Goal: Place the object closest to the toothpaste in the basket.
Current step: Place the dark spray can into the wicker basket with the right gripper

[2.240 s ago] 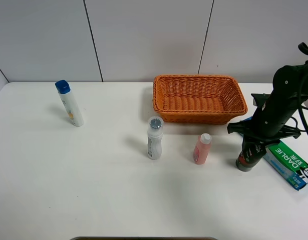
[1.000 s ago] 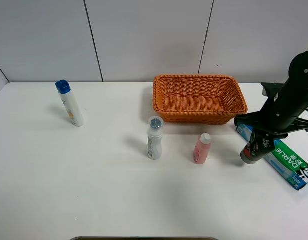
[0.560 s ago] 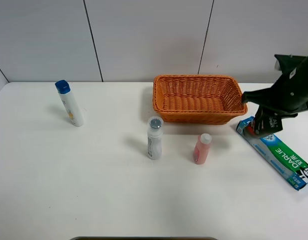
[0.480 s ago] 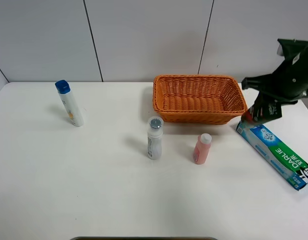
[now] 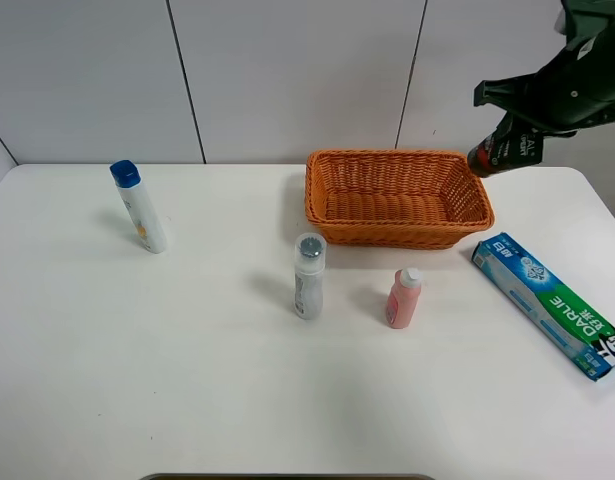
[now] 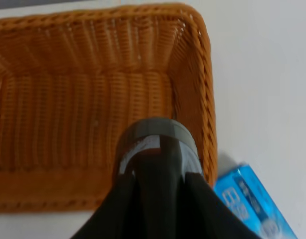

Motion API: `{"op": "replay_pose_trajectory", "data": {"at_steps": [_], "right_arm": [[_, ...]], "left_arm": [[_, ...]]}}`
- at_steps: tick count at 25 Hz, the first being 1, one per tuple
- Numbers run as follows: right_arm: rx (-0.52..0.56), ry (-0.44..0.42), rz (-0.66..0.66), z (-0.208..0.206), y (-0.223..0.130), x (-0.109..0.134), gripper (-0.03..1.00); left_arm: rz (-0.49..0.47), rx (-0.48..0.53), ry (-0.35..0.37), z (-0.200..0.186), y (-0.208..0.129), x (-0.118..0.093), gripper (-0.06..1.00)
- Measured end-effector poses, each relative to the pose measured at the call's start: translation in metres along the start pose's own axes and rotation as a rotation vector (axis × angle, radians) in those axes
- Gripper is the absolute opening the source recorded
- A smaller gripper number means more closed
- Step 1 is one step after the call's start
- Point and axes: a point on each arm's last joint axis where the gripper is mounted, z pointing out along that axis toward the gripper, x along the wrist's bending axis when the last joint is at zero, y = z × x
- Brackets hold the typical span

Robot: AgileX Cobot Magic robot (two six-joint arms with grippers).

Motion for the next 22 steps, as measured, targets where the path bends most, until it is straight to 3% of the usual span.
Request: {"op": "replay_pose_trajectory", "data": {"at_steps": [13, 22], "right_arm": [[-0.062, 0.023, 0.031, 0.114, -0.008, 0.0, 0.26], [-0.074, 0.024, 0.044, 0.141, -0.016, -0.001, 0.26]], "left_arm": [[0.0, 0.0, 0.0, 0.0, 0.0, 0.0, 0.94], [0.0, 0.0, 0.0, 0.0, 0.0, 0.0, 0.94]]}}
